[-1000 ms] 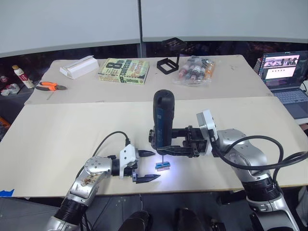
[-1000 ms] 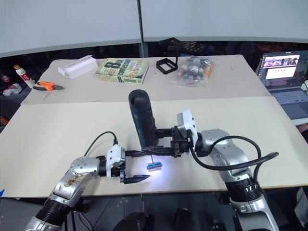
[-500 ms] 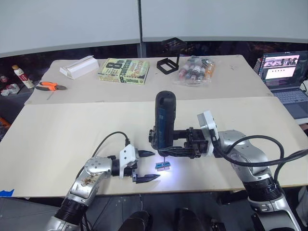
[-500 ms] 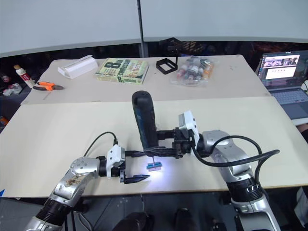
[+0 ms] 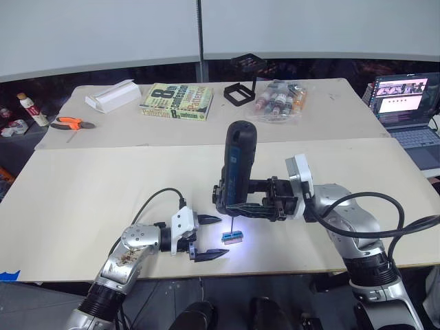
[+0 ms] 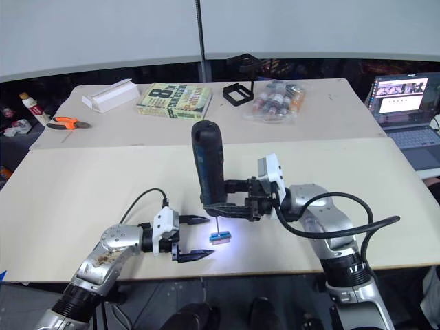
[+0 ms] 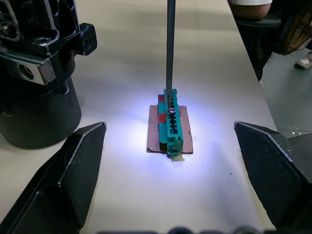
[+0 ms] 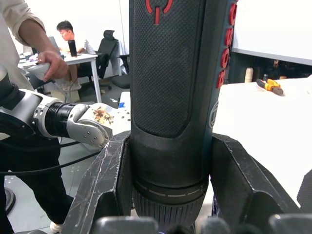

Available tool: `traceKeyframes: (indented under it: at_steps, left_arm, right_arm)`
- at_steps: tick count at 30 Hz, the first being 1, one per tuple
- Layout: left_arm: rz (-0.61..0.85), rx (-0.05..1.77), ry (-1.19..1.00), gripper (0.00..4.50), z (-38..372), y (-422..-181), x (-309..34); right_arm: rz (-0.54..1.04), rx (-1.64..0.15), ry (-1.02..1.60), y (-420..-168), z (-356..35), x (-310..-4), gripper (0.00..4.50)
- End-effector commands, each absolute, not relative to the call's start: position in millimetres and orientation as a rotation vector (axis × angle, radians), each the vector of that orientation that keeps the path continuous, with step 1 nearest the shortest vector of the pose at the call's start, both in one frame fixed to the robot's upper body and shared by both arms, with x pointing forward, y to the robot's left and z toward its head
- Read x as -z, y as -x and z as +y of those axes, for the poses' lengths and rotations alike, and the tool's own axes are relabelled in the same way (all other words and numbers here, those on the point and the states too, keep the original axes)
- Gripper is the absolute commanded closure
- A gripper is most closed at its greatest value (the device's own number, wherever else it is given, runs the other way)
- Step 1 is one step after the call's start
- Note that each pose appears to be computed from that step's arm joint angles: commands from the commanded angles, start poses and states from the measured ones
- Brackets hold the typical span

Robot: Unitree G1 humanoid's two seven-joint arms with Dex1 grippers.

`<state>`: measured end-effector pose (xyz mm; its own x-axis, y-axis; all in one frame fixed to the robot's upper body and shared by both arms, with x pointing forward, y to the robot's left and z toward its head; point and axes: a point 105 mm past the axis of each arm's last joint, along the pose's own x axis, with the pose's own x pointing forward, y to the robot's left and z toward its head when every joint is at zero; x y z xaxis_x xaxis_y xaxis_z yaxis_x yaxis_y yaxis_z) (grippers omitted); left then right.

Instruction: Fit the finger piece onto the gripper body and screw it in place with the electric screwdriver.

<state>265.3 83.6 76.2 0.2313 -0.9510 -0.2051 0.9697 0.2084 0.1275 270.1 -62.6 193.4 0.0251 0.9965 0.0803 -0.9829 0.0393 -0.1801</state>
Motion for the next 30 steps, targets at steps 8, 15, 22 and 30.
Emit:
traceKeyframes:
  at_steps: [8,15,22,30]
  left_arm:
    - [0.057,1.351,-0.272,0.06,80.9,-264.2,-81.5]
    - [0.055,1.354,-0.274,0.06,80.4,-264.7,-81.8]
    - [0.055,1.352,-0.273,0.06,80.2,-264.6,-81.8]
    - [0.056,1.350,-0.270,0.06,79.8,-264.0,-81.4]
  right_arm:
    - [-0.294,-1.559,0.106,-262.4,-61.6,-210.2,2.64]
    - [-0.289,-1.560,0.108,-261.9,-63.5,-210.1,2.64]
    - [-0.277,-1.568,0.108,-260.6,-62.4,-207.9,2.64]
    - [-0.272,-1.575,0.108,-259.6,-61.1,-206.3,2.64]
